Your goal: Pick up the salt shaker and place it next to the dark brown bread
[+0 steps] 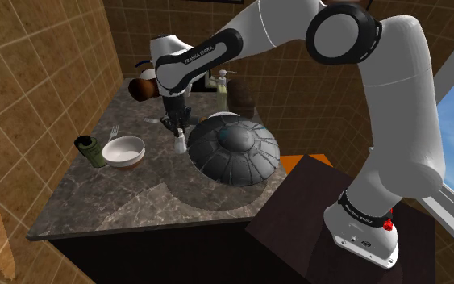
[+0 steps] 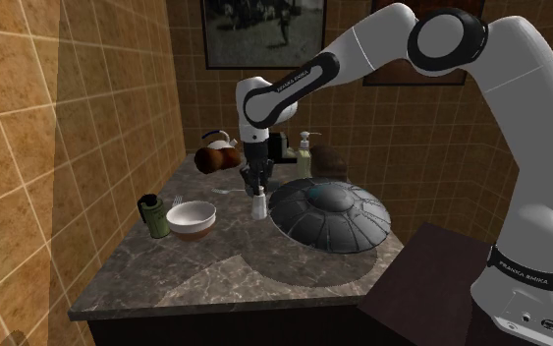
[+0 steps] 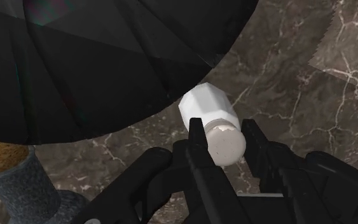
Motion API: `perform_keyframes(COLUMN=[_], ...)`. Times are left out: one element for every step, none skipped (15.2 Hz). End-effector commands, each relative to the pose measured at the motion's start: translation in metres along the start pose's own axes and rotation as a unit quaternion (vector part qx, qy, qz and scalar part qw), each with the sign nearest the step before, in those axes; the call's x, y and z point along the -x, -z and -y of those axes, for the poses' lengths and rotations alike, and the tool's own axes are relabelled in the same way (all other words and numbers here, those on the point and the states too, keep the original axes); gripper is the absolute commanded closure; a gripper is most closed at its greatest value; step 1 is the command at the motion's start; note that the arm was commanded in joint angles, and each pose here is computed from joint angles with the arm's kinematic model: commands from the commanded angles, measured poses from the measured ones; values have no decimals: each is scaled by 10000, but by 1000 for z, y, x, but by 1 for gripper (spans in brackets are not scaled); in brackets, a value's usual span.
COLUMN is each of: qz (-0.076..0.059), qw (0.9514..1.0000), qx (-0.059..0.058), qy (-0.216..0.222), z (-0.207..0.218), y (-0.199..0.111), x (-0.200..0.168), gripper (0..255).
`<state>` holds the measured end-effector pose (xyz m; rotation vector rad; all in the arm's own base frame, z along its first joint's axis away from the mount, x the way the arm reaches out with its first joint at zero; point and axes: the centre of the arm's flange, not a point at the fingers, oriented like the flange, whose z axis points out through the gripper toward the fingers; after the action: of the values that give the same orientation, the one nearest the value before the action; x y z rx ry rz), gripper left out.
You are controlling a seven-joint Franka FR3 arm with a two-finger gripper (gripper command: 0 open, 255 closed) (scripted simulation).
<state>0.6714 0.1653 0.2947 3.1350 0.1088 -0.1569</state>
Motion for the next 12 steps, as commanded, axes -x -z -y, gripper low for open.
perform_keyframes(qz=[2,2,2,2,2,2,2,2,2,2,2,2], qw=[10000,10000,10000,10000,10000,10000,10000,10000,10000,10000,10000,10000], qx=[1,1,1,1,1,1,1,1,1,1,1,1], qy=[0,0,0,0,0,0,0,0,0,0,0,0], z=[0,0,0,0,0,0,0,0,0,0,0,1], y=[12,17,22,28,33,38,43,49,54,59,64,70], x=[2,2,3,3,4,4,5,5,6,6,7,7], gripper=[255,255,255,255,255,255,255,255,255,255,255,255])
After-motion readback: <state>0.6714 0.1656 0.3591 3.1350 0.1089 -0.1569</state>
